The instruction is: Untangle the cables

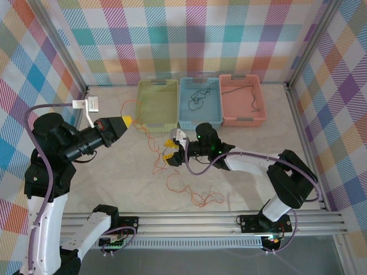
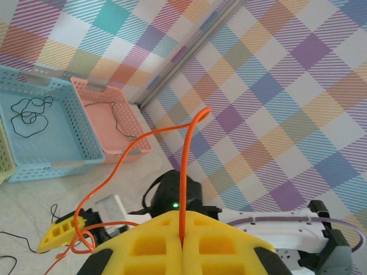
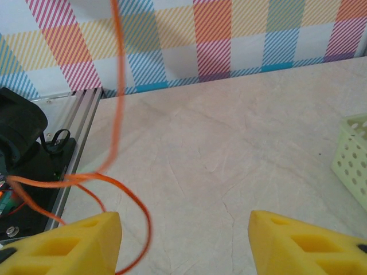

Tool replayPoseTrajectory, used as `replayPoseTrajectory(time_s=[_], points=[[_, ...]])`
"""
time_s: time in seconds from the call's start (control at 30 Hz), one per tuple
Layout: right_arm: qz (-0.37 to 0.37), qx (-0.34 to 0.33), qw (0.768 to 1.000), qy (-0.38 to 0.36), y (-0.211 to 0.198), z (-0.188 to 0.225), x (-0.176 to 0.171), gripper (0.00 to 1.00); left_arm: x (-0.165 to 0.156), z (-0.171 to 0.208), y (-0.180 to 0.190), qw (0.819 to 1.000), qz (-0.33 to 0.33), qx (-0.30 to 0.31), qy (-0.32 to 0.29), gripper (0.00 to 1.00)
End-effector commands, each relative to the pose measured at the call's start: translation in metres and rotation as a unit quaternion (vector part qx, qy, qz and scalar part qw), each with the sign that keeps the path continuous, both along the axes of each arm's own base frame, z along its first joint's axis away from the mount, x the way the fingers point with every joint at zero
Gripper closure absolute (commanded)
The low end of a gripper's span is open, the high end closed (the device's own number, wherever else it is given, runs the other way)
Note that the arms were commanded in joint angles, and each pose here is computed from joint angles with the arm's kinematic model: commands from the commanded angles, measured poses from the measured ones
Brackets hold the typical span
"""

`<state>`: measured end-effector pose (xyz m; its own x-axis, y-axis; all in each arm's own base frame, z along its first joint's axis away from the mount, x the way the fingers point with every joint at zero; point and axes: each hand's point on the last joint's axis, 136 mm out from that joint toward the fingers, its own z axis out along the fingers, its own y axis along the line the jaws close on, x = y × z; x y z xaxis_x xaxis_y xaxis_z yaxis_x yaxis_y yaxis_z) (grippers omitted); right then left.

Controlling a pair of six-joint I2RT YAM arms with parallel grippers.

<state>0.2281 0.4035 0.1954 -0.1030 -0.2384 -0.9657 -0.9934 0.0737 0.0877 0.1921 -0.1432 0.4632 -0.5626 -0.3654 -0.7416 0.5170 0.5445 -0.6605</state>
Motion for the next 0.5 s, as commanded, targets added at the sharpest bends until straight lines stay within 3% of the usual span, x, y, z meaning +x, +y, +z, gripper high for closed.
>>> replayPoseTrajectory(time_s=[0.0, 0.47], points=[[0.036, 0.030, 0.999, -0.014, 0.015, 0.017, -0.006, 0.41, -0.012, 0.012, -0.003, 1.000, -0.018, -0.006, -0.013, 1.00], [0.054, 0.061, 0.996, 0.020, 0.044, 0.015, -0.010, 0.50, -0.011, 0.008, -0.004, 1.000, -0.020, -0.005, -0.008, 1.00]])
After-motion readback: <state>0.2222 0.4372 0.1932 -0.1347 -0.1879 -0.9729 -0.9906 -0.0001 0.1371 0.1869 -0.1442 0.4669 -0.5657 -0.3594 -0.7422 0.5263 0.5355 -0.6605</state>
